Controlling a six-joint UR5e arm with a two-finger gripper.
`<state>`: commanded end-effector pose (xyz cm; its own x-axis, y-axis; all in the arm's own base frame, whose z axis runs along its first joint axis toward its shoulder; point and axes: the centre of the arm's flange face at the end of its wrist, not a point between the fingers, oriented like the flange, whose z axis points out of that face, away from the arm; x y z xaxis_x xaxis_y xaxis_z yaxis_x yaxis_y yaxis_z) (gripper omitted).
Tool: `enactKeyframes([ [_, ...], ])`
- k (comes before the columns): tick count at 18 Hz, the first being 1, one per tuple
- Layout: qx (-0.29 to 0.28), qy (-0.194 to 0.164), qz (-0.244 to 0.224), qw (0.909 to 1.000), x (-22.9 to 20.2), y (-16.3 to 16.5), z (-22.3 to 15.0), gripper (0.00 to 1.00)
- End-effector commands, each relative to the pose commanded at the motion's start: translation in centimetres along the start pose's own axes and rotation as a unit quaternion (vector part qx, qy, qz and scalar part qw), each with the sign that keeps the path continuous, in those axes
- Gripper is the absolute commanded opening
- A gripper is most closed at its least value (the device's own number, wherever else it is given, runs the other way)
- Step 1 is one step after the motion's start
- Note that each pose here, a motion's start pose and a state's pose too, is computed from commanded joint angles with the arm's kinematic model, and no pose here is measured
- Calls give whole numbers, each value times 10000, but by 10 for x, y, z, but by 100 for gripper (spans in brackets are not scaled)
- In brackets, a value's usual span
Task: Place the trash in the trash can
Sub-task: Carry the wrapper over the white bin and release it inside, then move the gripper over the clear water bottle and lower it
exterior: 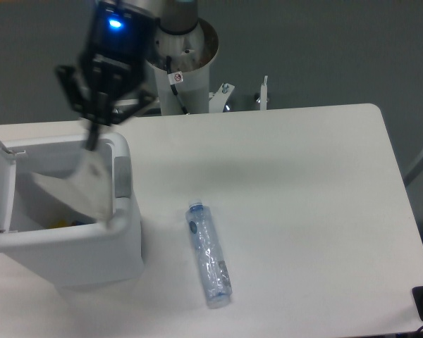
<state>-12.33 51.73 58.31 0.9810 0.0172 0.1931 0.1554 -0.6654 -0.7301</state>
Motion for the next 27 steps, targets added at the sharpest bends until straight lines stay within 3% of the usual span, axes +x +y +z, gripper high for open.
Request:
enactKeyframes([
  [1,-50,28,-26,10000,0,5,4,5],
  [2,-57,30,-30,10000,-1,5,6,18],
  [4,-41,28,-81,10000,0,5,3,35],
  [5,-16,8,-40,10000,0,4,0,69],
  [6,-19,-36,-33,10000,-1,5,-1,86],
  [12,177,-277,-67,9994,-10,-11,-21,95],
  [16,342,-1067,-1081,9878,-129,2,-57,99],
  [21,-218,-1539,-1941,9686,-265,44,-13,100],
  [24,-744,-1879,-2136,9558,-308,64,25,100],
  [27,-1296,-1899,-2327,9450,-342,98,82,100],
])
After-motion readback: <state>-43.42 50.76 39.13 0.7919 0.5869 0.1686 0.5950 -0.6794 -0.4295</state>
